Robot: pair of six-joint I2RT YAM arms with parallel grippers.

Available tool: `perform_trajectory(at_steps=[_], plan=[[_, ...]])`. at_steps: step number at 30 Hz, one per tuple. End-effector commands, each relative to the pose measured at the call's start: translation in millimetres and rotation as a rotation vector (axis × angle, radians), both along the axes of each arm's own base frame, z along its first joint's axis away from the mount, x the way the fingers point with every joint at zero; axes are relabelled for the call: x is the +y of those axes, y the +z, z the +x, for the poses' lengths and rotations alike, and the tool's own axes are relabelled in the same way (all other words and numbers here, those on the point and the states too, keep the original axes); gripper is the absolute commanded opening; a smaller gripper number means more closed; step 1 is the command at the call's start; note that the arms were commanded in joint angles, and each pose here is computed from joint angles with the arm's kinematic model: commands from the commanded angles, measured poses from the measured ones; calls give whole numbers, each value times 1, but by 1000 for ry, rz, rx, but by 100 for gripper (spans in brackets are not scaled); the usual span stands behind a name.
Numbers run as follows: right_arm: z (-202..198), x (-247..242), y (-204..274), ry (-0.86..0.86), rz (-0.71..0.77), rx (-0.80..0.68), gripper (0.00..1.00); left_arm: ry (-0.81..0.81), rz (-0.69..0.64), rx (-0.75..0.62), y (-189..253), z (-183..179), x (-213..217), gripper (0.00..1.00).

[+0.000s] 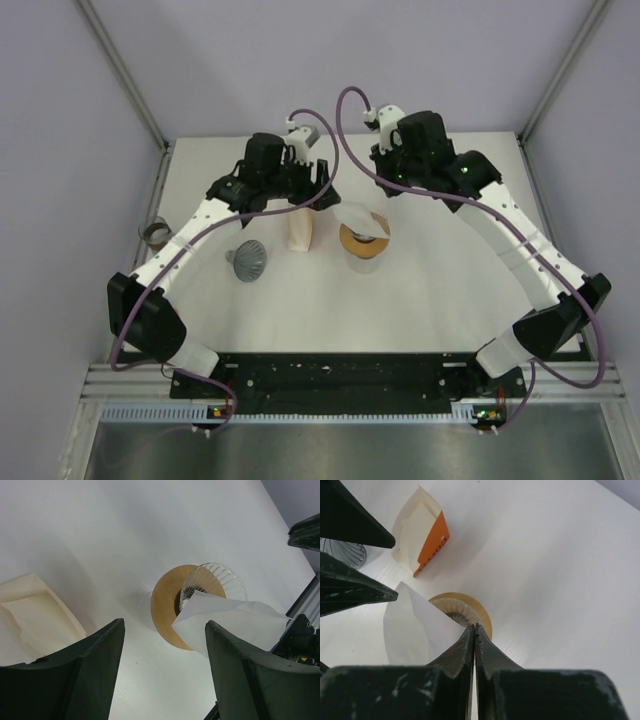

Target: Place the coffee filter in the dripper

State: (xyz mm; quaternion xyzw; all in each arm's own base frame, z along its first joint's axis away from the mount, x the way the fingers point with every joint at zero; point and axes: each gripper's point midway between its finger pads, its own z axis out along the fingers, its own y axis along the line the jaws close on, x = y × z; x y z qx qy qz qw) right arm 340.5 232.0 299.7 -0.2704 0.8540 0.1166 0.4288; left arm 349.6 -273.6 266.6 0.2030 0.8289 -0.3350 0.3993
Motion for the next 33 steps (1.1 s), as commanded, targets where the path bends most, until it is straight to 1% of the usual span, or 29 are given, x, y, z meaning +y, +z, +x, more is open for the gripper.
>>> perform_trajectory(at_steps=[1, 4, 6, 8, 13, 17, 23, 29, 33], plan=[[-24, 18, 50, 164, 67, -110, 0, 27, -28, -43, 23, 10, 10, 72], [-54, 51, 40, 330, 86, -78, 0, 52, -35, -31, 23, 16, 20, 72], [-62, 61, 25, 359, 78, -31, 0, 76, -38, -27, 22, 20, 28, 72], [-61, 63, 8, 345, 57, 7, 0, 94, -45, -18, 20, 21, 33, 72], [-41, 51, -18, 217, -28, 31, 0, 100, -61, 9, 12, 19, 35, 72], [-35, 51, -33, 198, -65, 57, 0, 96, -85, 43, 6, 15, 31, 71], [-18, 45, -73, 120, -175, 120, 0, 97, -146, 150, -5, 7, 23, 71], [-11, 42, -89, 85, -162, 179, 0, 105, -195, 213, -7, 0, 18, 71], [-17, 53, -107, 136, -136, 254, 0, 94, -200, 239, -12, -5, 10, 71]])
